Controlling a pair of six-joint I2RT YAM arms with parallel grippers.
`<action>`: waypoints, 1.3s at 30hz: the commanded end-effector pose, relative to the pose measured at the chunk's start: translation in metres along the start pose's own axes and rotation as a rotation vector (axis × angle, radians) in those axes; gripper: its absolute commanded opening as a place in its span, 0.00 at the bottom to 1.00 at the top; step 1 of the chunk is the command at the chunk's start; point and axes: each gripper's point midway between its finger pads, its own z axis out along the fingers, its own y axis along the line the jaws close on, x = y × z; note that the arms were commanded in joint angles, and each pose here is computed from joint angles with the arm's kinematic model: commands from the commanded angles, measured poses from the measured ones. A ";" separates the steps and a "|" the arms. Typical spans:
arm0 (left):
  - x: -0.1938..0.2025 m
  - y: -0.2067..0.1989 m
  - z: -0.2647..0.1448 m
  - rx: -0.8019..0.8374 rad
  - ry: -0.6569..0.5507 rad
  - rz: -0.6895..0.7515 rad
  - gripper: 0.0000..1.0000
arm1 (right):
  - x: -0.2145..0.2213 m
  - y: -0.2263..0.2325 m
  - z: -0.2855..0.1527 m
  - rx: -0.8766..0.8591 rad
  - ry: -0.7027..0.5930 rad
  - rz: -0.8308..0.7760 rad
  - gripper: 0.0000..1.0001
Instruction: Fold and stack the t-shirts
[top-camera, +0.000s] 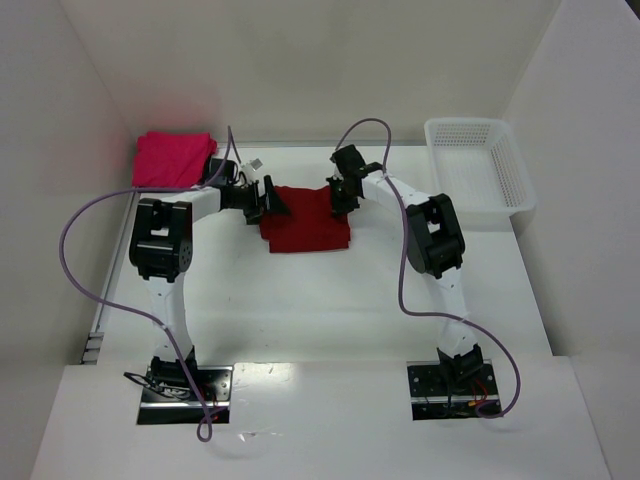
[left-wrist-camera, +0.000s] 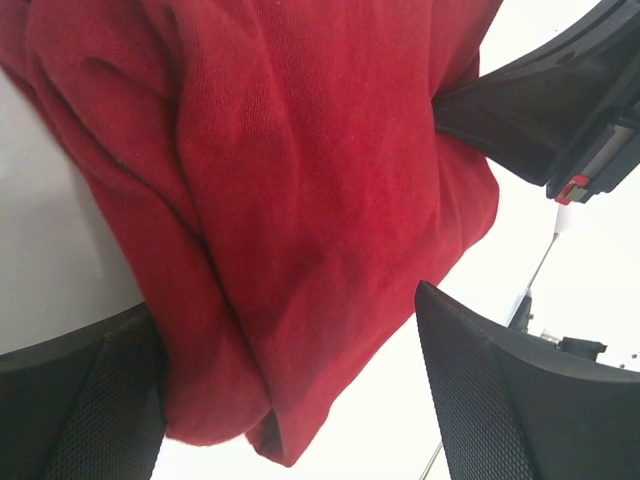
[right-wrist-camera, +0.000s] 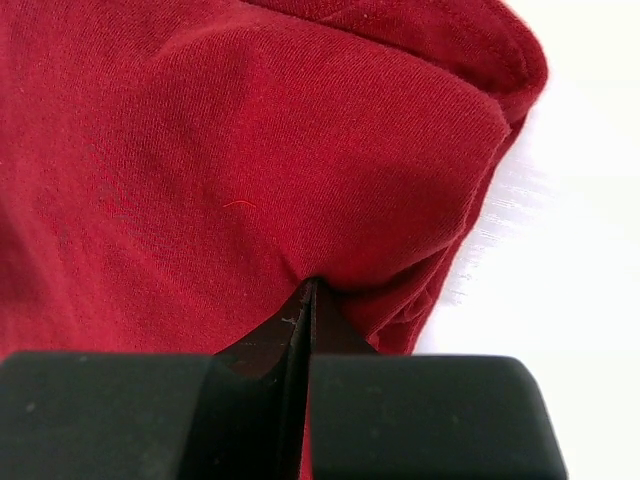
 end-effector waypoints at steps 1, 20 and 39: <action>0.027 0.030 0.019 -0.065 0.045 -0.081 0.94 | -0.004 0.006 0.015 -0.038 -0.010 0.014 0.00; 0.024 0.023 0.031 -0.111 0.036 -0.103 0.41 | -0.007 0.007 0.018 -0.041 -0.019 0.022 0.00; -0.046 0.029 0.004 -0.198 0.002 0.033 0.60 | 0.013 0.031 0.001 -0.151 0.012 0.099 0.00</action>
